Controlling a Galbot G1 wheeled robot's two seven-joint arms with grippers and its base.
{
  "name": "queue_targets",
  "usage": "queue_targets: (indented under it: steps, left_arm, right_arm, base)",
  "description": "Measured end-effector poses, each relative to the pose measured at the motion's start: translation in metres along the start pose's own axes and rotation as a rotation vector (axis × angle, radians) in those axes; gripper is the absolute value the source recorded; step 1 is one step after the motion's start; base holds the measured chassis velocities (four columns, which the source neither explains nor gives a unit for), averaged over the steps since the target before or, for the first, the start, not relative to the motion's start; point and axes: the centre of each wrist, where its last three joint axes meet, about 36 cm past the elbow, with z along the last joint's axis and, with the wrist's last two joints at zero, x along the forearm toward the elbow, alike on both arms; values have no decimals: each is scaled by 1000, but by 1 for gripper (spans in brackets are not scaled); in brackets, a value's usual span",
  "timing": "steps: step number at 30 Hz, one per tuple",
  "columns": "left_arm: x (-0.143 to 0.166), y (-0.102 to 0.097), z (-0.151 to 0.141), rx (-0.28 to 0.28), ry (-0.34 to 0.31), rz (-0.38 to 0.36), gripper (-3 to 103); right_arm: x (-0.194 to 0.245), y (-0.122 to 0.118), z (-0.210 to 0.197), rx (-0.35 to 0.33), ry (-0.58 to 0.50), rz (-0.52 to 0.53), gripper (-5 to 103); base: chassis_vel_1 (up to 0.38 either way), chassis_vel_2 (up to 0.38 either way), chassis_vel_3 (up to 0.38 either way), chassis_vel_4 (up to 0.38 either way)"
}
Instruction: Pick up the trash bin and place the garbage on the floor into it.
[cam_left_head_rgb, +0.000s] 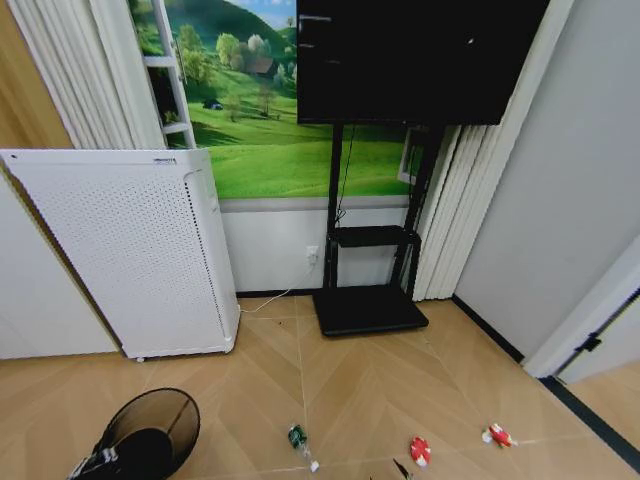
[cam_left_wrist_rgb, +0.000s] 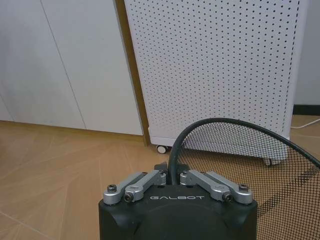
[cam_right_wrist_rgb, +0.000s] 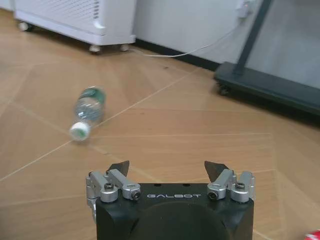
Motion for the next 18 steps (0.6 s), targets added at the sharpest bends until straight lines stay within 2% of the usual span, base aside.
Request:
queue_targets:
  steps: [1, 2, 5, 7, 11, 18]
  left_arm:
    - [1, 1, 1, -1, 1, -2, 6]
    - [2, 2, 2, -3, 3, -7, 6]
    - [4, 3, 4, -7, 6, -12, 6]
    - [6, 6, 5, -16, 8, -23, 6]
    - [6, 9, 6, -22, 9, -39, 6]
    - [8, 14, 5, -23, 6, -58, 6]
  right_arm:
    - [-3, 3, 0, 6, 3, -14, 85]
    - [-10, 6, 0, 11, 4, -30, 90]
    - [-24, 10, -4, 13, 2, -46, 95]
    - [-61, 13, -18, 10, -7, -68, 100]
    - [-101, 27, -37, 7, -16, -117, 100]
    - [-139, 51, -61, 14, -36, -176, 100]
  base:
    - [0, 0, 0, 0]
    - [0, 0, 0, 0]
    - [0, 0, 0, 0]
    - [0, 0, 0, 0]
    - [0, 0, 0, 0]
    - [0, 0, 0, 0]
